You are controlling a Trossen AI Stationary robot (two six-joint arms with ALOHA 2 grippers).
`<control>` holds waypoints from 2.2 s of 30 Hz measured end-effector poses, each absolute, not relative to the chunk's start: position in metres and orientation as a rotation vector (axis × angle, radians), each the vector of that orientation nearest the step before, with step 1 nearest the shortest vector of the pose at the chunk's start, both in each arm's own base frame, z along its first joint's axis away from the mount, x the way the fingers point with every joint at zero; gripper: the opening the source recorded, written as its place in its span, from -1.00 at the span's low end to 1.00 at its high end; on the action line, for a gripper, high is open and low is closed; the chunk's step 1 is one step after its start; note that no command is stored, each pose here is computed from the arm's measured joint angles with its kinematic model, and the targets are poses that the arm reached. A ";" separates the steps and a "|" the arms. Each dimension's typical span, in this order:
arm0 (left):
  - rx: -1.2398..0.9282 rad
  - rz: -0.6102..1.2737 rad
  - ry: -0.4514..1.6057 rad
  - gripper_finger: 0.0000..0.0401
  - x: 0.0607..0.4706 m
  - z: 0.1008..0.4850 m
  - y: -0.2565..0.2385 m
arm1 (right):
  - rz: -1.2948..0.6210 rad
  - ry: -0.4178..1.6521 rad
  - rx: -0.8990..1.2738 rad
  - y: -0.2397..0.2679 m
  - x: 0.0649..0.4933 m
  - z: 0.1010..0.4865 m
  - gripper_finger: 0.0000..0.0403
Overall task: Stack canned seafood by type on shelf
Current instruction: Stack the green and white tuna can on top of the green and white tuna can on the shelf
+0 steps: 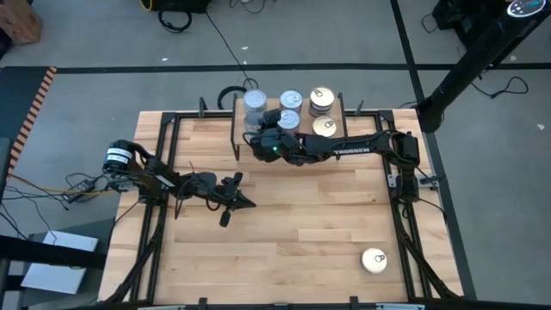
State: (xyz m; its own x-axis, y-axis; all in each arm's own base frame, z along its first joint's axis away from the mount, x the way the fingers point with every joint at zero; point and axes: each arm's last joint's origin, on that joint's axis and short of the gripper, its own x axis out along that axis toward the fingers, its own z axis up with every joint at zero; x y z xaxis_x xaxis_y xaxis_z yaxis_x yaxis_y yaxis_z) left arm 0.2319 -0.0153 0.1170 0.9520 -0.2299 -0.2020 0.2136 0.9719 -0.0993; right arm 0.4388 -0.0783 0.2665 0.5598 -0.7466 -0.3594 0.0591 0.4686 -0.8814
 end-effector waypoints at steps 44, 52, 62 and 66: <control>-0.077 -0.226 0.239 -0.98 0.231 0.115 -0.015 | -0.632 0.865 -0.680 -0.095 0.432 0.287 0.30; -0.078 -0.226 0.243 -0.98 0.231 0.114 -0.015 | -0.612 0.876 -0.626 -0.097 0.430 0.294 0.30; -0.078 -0.225 0.244 -0.98 0.231 0.114 -0.015 | -0.564 0.891 -0.495 -0.103 0.425 0.288 0.23; -0.078 -0.225 0.244 -0.98 0.231 0.114 -0.015 | -0.537 0.873 -0.384 -0.110 0.423 0.286 0.24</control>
State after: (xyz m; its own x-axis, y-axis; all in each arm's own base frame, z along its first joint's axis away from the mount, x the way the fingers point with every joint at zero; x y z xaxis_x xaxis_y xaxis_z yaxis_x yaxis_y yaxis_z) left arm 0.2313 -0.0153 0.1141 0.9453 -0.2304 -0.2310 0.2115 0.9719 -0.1037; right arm 0.4234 -0.1095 0.2862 0.5247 -0.5879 -0.6157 0.2848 0.8028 -0.5238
